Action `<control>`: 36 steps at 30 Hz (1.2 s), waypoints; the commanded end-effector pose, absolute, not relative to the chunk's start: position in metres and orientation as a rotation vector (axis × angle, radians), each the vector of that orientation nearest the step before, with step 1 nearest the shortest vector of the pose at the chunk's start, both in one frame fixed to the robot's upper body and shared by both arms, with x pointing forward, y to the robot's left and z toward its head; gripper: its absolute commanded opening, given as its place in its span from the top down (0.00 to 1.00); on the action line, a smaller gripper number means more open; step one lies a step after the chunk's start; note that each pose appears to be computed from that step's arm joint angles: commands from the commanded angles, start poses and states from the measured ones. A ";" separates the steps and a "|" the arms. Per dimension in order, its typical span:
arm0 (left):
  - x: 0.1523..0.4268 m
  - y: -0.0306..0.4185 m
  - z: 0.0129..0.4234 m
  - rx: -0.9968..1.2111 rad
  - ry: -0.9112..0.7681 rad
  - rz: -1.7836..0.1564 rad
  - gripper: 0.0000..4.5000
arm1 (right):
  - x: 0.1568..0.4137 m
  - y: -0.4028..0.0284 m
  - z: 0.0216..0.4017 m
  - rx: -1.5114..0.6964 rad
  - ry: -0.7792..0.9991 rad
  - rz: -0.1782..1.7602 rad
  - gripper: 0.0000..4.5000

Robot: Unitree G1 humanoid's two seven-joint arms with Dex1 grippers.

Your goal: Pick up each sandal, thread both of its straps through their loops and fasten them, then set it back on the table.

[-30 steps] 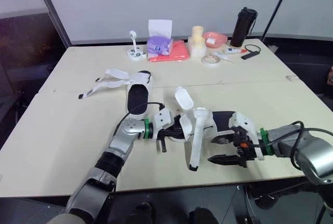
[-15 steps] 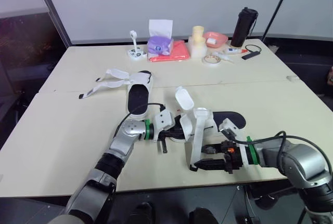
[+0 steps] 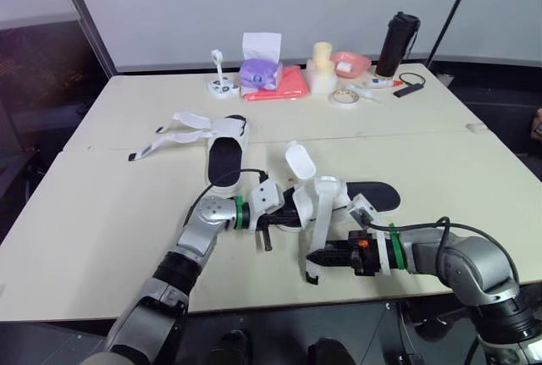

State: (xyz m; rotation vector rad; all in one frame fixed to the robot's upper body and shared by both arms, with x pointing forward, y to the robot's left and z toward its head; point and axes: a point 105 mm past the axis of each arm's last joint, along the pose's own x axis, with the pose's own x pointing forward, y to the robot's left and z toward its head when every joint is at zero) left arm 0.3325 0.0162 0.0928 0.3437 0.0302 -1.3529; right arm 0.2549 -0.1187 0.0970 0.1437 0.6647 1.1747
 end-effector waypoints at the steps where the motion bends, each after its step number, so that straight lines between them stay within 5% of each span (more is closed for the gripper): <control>1: 0.331 0.015 0.098 0.351 0.008 -1.352 1.00 | 0.257 -0.112 0.110 0.135 0.617 1.209 0.99; 17: 0.329 0.008 0.095 0.343 0.003 -1.363 1.00 | 0.317 -0.144 0.212 -0.056 0.637 1.240 0.99; 25: 0.328 0.008 0.095 0.337 -0.002 -1.352 1.00 | 0.354 -0.148 0.206 -0.108 0.721 1.223 0.99; 36: 0.328 0.012 0.095 0.339 -0.001 -1.333 1.00 | 0.358 -0.156 0.201 -0.207 0.785 1.275 0.99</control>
